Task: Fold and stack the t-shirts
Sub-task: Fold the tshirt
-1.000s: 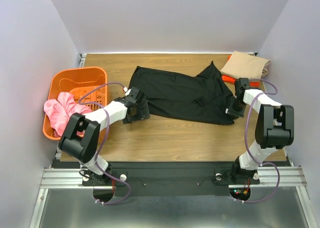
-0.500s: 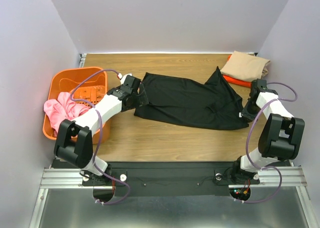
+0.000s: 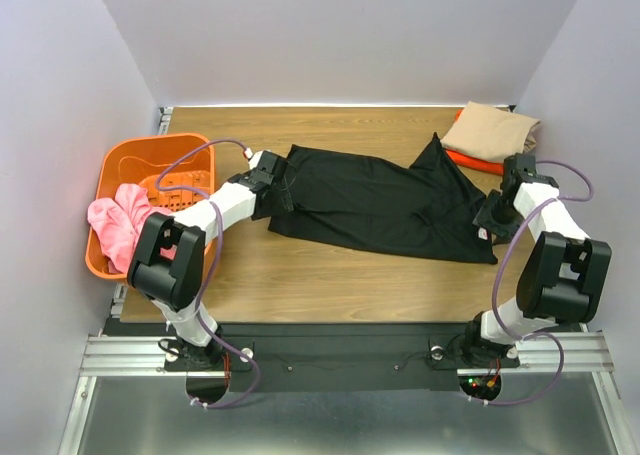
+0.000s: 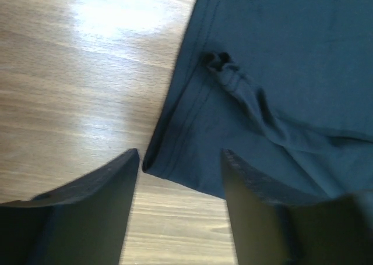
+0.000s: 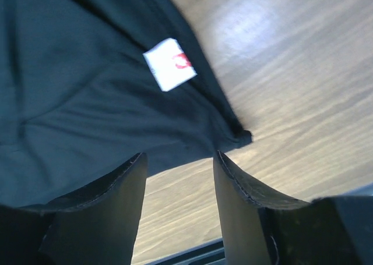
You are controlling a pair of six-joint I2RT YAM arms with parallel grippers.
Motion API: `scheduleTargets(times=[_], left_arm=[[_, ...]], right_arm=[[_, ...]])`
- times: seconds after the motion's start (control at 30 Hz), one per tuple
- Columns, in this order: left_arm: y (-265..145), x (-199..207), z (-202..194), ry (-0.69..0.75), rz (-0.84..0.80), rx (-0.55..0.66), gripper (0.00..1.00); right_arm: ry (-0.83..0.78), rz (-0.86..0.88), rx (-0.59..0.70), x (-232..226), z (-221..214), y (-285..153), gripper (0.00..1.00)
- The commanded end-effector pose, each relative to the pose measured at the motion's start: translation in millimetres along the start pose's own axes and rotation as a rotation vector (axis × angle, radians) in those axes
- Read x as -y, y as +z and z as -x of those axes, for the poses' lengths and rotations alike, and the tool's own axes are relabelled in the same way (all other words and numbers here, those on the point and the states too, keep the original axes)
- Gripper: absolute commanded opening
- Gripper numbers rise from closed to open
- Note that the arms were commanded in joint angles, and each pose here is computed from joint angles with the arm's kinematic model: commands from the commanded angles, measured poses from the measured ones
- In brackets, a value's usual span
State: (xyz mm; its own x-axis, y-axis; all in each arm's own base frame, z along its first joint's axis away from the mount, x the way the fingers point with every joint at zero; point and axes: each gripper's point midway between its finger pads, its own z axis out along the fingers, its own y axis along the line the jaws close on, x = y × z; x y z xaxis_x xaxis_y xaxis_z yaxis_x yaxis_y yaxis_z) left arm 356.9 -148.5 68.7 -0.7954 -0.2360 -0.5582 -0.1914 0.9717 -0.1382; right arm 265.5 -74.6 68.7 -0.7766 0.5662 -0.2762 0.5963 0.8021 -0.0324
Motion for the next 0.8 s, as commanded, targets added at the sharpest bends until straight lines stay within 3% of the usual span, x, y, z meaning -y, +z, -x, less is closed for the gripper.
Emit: scheduleTargets(times=[0.0,0.13,0.5,0.53,0.63,0.77], left_arm=[[7,-8,1,0.024,0.033,0.027,0.62],[17,-10,-11,0.022,0.040,-0.007,0.55],[29,-10,-24,0.022,0.042,-0.044,0.54],[30,-11,-25,0.022,0.045,-0.049,0.46],[30,-12,-24,0.022,0.050,-0.043,0.34],[29,-14,-21,0.023,0.060,-0.030,0.34]], right_arm=[[0.004,0.117,0.075,-20,21,-24,0.56],[-0.024,0.155,0.100,-26,28,-27,0.59],[-0.034,0.205,0.089,-40,38,-22,0.61],[-0.032,0.205,0.089,-41,38,-21,0.61],[-0.034,0.200,0.081,-40,37,-18,0.61],[-0.036,0.194,0.065,-41,34,-6,0.61]])
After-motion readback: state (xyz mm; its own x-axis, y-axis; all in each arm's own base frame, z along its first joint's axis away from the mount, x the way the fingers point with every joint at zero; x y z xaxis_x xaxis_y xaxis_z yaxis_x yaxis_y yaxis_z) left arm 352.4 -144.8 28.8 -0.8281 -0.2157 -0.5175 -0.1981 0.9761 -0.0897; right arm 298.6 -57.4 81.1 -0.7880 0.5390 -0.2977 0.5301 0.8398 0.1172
